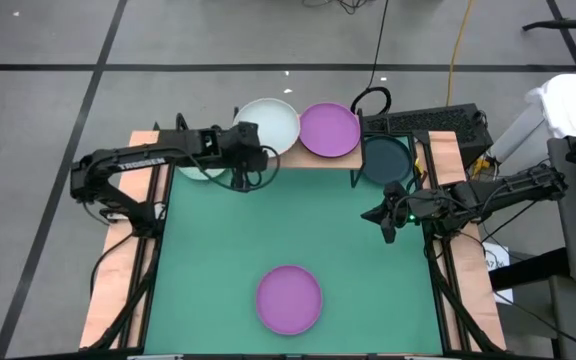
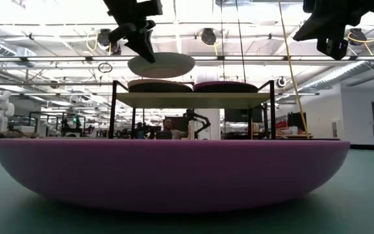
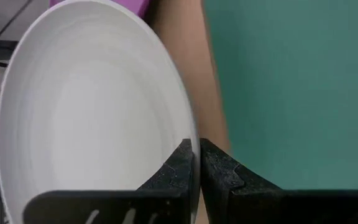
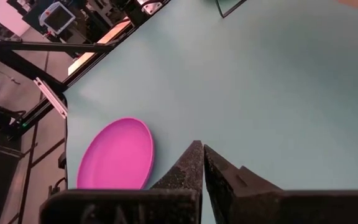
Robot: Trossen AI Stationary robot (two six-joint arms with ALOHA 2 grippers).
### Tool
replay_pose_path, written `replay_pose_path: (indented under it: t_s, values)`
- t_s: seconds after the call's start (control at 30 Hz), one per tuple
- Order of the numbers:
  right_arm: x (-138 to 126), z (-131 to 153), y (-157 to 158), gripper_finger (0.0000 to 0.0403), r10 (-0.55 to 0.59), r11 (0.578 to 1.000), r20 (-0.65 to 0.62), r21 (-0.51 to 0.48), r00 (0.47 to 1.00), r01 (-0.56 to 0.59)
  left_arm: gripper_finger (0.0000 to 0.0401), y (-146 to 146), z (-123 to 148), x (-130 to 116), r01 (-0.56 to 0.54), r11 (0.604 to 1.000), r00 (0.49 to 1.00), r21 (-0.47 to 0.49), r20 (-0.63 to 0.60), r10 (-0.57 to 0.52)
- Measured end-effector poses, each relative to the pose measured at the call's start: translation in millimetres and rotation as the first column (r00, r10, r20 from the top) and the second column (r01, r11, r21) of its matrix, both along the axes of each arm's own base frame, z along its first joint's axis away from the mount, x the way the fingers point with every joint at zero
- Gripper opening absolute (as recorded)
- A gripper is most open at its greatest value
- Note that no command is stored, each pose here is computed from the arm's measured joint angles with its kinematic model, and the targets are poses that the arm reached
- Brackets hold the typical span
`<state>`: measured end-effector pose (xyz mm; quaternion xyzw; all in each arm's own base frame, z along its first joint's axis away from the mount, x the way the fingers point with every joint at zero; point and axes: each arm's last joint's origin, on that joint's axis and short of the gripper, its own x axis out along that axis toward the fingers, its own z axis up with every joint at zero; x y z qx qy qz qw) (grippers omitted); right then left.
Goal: Place and stack plates onto a shelf
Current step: Stack the white plate on top of the light orange plate on the shelf
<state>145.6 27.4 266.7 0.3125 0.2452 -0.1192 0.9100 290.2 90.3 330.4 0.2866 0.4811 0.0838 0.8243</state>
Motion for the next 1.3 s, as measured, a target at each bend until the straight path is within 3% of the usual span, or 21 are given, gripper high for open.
replay_pose_path:
  t_s: [0.37,0.47,1.3]
  values:
    - [0,0,-1,0.0,-0.021,1.0,0.003,-0.015,1.0,0.021,0.0028,27,-11,-1,-0.092,0.996,0.995,-0.012,-0.03,0.092]
    - [0,0,-1,0.0,-0.02,1.0,0.002,-0.016,1.0,0.02,0.0028,30,-9,2,-0.099,0.995,0.995,-0.001,0.009,0.099]
    - [0,-1,-1,0.0,-0.018,1.0,-0.005,-0.022,1.0,0.018,0.0031,30,-10,3,-0.07,0.993,0.996,-0.097,0.041,0.074]
